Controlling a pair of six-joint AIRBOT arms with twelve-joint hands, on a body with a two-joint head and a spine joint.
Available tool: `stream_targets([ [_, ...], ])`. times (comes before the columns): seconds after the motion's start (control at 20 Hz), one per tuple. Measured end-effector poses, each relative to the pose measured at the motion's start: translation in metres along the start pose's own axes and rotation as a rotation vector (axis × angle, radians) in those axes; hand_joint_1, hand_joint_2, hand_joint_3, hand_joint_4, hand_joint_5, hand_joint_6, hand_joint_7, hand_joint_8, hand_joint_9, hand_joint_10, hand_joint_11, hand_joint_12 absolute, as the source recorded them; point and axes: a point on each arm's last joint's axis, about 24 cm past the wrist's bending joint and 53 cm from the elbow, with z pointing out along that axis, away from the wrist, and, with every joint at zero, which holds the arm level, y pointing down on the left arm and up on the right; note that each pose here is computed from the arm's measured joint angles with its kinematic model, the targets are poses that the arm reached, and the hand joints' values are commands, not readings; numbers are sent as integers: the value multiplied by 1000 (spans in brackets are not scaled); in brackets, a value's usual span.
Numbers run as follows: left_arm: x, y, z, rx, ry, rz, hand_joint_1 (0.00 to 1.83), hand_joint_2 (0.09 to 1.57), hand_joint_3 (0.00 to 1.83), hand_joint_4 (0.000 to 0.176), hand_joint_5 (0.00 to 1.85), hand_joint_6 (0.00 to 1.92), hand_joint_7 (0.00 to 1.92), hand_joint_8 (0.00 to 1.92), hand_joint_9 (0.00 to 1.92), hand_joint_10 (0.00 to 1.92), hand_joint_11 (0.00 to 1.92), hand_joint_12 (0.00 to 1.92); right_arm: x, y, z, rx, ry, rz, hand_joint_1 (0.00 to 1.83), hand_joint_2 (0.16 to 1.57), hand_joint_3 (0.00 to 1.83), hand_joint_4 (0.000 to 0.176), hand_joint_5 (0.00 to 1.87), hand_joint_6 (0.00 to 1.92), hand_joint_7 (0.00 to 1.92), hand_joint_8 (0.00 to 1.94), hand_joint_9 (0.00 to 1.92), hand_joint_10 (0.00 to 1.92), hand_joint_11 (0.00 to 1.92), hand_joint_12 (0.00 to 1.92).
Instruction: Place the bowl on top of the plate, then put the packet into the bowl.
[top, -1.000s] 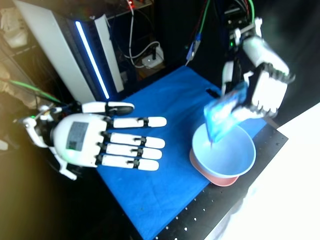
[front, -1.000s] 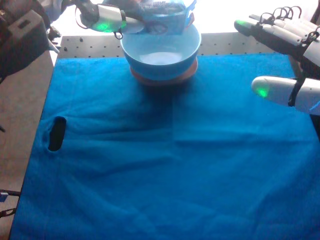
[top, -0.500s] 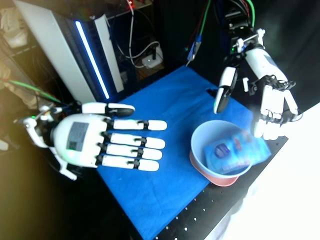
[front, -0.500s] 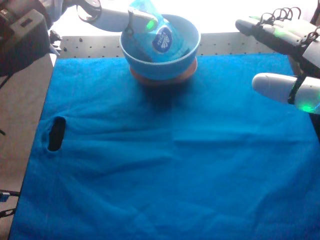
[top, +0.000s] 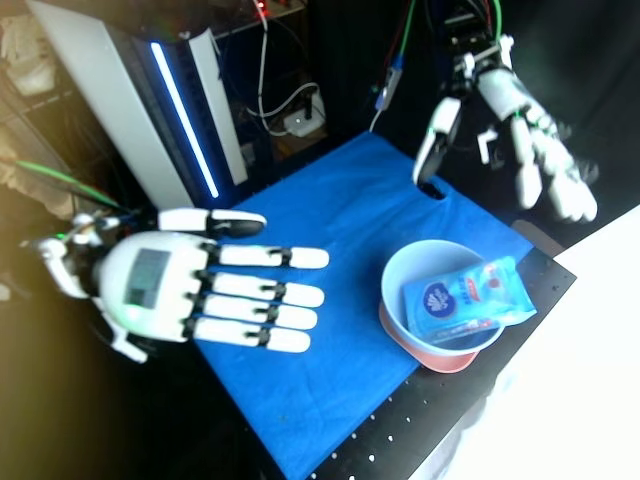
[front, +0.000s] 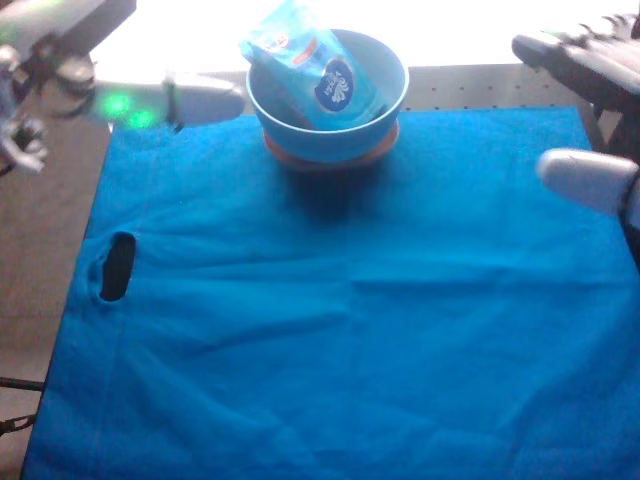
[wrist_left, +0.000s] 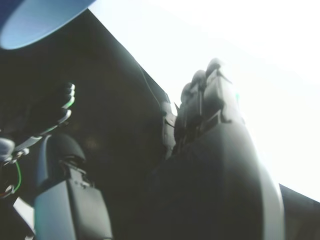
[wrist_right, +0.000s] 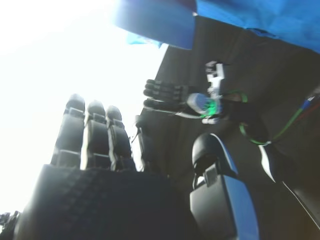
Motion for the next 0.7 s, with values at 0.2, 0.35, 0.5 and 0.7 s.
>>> stream_targets([
  [0.2,8,2,-59,-9,-11,-24,435,883,0,176,1,0,0,0,0,0,0,0,-19,11,-8,-25,-56,4,96,1183,1,130,0,0,0,0,0,0,0,0],
  [0.35,17,25,-106,-108,-23,-59,707,875,0,164,3,1,0,0,0,0,0,0,-19,13,-20,-29,-69,16,185,1134,0,175,0,0,0,0,0,0,0,0],
  [0.5,15,32,-132,-152,-94,-99,458,902,8,172,0,0,0,0,0,0,0,0,-9,10,-36,-6,-66,44,152,1085,0,176,0,0,0,0,0,0,0,0],
  [0.7,21,21,-151,-125,-121,-140,395,917,9,167,0,0,0,0,0,0,0,0,-30,0,-59,42,-163,56,269,1083,0,176,0,0,0,0,0,0,0,0],
])
